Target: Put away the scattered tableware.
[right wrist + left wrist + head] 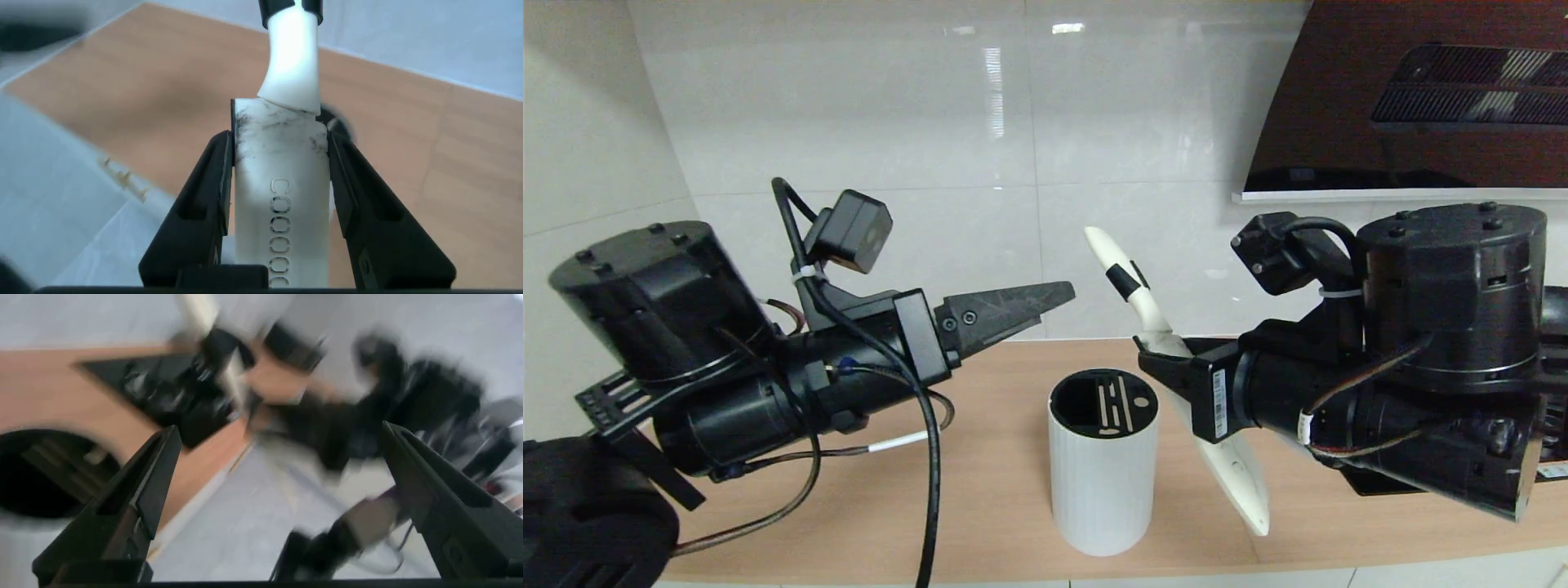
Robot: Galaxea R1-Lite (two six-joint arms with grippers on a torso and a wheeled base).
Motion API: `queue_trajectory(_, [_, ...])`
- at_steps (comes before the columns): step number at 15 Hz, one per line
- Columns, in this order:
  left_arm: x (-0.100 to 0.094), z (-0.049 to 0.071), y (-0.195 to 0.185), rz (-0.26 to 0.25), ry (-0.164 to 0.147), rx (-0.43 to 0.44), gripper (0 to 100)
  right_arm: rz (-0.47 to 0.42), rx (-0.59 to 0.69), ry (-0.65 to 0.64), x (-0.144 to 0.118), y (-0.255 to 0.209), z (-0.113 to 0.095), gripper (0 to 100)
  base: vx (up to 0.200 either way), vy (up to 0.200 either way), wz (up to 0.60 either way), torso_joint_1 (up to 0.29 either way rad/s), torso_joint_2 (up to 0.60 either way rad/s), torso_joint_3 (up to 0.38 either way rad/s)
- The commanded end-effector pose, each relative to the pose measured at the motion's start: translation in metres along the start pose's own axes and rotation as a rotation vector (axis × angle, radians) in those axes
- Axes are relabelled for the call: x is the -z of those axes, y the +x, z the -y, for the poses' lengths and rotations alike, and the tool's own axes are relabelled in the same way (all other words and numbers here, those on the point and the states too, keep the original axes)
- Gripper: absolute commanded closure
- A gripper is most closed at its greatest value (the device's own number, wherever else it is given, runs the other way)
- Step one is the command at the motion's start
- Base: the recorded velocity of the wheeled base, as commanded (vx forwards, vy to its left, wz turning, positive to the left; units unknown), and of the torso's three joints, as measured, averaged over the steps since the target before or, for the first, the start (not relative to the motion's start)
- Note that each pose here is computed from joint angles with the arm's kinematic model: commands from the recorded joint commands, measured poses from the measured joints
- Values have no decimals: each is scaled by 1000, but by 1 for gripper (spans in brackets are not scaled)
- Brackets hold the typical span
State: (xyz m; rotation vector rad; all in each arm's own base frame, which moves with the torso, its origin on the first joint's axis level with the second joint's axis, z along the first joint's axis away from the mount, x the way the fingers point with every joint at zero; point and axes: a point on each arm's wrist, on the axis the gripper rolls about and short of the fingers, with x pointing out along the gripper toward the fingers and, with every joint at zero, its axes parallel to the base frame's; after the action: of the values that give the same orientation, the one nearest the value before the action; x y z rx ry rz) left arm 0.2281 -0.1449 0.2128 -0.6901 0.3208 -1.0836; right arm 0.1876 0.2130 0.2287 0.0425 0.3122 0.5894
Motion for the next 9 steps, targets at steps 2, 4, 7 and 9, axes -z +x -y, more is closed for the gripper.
queue_trajectory(2, [27,-18,27,-33,-48,-63,0,-28,-7,-8,11,2,-3,100,0,0,0,0,0,0])
queue_trajectory(4, [31,-24,36,-7,-46,-89,0,-11,-28,-10,12,-1,-7,100,0,0,0,0,0,0])
queue_trajectory(7, [28,-27,45,57,-35,-124,0,-9,-57,-15,13,-4,-15,100,0,0,0,0,0,0])
queue_trajectory(9, [30,-22,49,76,-30,-131,0,-11,-69,-13,14,-5,-18,100,0,0,0,0,0,0])
